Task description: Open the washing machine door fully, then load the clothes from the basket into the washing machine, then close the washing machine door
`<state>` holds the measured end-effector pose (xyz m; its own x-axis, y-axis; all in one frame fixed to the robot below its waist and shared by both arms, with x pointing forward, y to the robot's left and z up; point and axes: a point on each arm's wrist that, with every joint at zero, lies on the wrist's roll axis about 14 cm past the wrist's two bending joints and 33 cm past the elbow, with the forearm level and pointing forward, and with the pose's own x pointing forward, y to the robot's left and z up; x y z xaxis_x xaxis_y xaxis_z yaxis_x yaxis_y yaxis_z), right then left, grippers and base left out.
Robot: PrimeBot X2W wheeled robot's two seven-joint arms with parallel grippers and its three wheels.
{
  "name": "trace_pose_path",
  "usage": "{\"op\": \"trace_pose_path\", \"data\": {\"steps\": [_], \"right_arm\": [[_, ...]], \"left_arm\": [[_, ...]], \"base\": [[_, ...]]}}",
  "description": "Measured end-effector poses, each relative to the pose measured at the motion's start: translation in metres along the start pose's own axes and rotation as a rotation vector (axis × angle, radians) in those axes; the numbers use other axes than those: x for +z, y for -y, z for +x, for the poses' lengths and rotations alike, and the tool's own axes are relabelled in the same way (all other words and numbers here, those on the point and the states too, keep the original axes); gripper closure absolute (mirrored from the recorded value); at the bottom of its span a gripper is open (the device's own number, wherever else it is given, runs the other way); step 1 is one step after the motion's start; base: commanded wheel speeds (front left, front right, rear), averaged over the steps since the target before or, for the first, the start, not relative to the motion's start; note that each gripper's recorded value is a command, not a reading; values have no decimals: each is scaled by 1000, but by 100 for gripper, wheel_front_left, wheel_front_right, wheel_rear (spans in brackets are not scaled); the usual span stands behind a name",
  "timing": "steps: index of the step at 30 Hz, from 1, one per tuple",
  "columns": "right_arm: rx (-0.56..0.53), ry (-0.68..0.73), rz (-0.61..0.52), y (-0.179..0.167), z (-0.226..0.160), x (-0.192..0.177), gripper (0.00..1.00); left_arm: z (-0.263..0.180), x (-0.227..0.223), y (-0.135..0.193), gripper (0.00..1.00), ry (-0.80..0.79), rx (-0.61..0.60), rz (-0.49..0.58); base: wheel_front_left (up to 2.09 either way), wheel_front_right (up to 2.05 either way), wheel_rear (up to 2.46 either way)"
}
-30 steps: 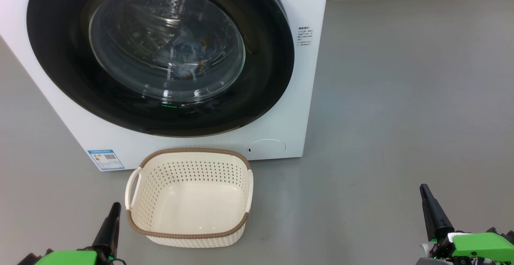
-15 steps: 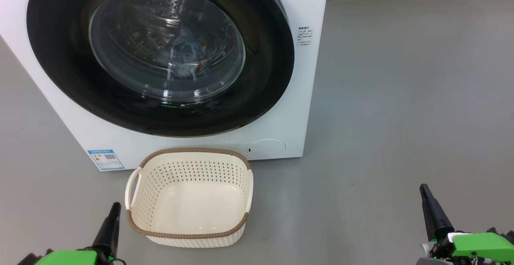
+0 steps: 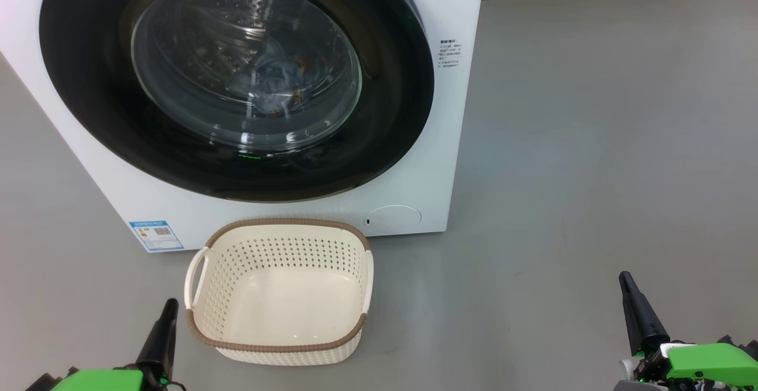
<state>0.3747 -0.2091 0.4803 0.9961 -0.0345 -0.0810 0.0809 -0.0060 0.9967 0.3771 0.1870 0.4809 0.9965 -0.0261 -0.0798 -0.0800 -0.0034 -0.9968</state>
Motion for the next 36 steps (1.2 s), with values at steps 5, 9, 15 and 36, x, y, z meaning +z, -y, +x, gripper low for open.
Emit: {"op": "trace_pose_path", "data": {"steps": [5,9,15,36], "right_arm": [[0,0,0,0,0,0,100],[0,0,0,0,0,0,100],[0,0,0,0,0,0,100],[0,0,0,0,0,0,100]], "left_arm": [[0,0,0,100,0,0,0],[0,0,0,100,0,0,0],[0,0,0,100,0,0,0],[0,0,0,100,0,0,0]], "base": [[0,0,0],[0,0,0],[0,0,0],[0,0,0]]}}
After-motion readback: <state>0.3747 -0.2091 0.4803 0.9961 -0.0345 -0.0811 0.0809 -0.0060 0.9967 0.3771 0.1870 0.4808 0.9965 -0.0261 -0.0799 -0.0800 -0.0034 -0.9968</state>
